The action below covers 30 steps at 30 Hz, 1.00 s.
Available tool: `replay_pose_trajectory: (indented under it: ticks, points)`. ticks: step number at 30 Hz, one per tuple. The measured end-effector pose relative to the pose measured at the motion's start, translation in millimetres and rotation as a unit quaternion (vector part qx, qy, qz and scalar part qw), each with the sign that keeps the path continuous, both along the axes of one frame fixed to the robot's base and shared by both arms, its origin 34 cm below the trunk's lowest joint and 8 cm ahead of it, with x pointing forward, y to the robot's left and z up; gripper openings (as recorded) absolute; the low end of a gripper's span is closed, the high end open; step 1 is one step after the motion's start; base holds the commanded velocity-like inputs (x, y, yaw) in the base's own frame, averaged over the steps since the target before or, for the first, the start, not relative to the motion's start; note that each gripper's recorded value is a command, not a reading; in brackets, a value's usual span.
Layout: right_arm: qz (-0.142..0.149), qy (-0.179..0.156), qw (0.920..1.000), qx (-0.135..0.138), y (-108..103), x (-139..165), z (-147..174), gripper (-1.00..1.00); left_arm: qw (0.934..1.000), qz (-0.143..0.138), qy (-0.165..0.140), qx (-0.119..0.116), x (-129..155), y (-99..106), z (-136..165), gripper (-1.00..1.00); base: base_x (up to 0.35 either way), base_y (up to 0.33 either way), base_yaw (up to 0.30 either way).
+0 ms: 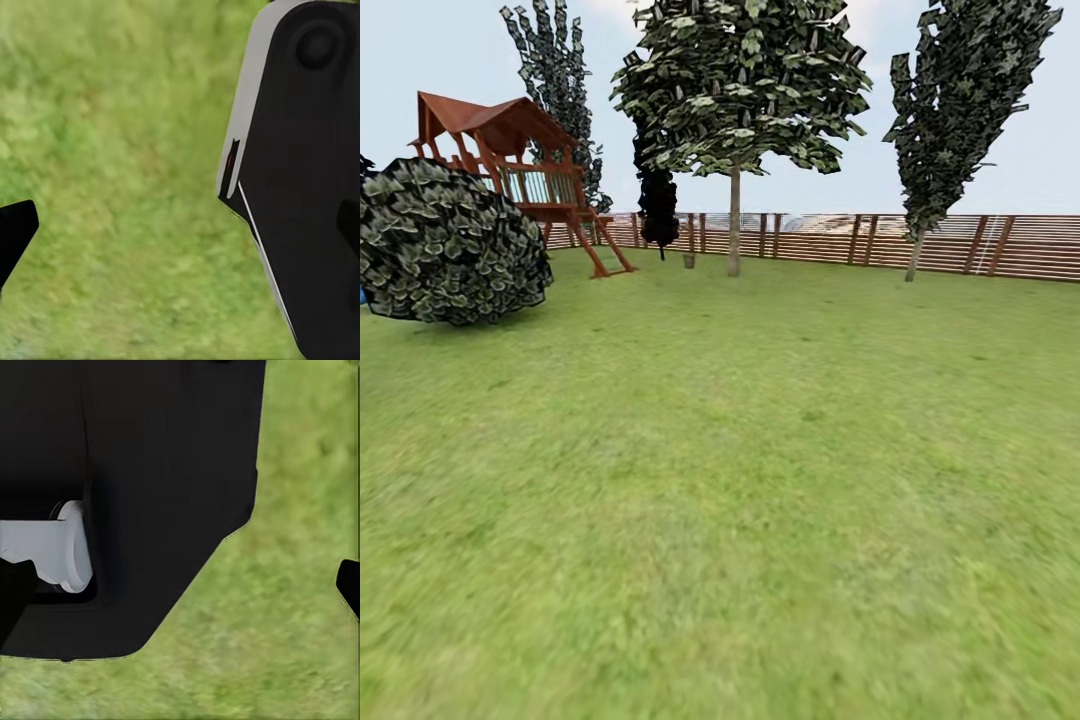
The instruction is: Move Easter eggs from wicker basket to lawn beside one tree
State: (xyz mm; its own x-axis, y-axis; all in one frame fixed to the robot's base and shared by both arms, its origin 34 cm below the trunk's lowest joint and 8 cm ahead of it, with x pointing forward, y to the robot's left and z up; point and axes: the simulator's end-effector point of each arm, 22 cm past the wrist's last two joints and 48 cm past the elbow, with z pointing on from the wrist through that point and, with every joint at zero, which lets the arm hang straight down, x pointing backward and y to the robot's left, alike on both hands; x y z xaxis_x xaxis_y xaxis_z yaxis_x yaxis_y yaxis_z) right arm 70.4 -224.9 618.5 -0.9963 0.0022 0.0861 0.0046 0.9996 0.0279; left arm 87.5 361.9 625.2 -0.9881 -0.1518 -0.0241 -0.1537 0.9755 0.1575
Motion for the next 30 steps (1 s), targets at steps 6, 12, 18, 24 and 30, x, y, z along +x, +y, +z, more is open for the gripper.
replay_pose_trajectory:
  ticks: [6,12,18,24,30]
  points:
    - [0.000,0.000,1.0000,0.000,0.0,0.0,0.0,1.00,1.0000,-0.001,0.000,0.000,-0.2,0.0,0.0,1.00,0.337,0.000,0.000]
    - [0.000,0.000,1.0000,0.000,0.1,0.0,0.0,1.00,1.0000,0.000,0.000,0.000,-0.2,0.0,0.0,1.00,0.337,0.000,0.000]
    - [0.000,0.000,1.0000,0.000,0.0,0.0,0.0,1.00,1.0000,0.000,0.000,0.000,-0.3,0.0,0.0,1.00,0.337,0.000,0.000]
    - [0.000,0.000,1.0000,0.000,0.0,0.0,0.0,1.00,1.0000,0.000,0.000,0.000,-0.1,0.0,0.0,1.00,0.337,0.000,0.000]
    - [0.000,0.000,1.0000,0.000,0.2,0.0,0.0,1.00,1.0000,0.000,0.000,0.000,0.4,0.0,0.0,1.00,0.337,0.000,0.000]
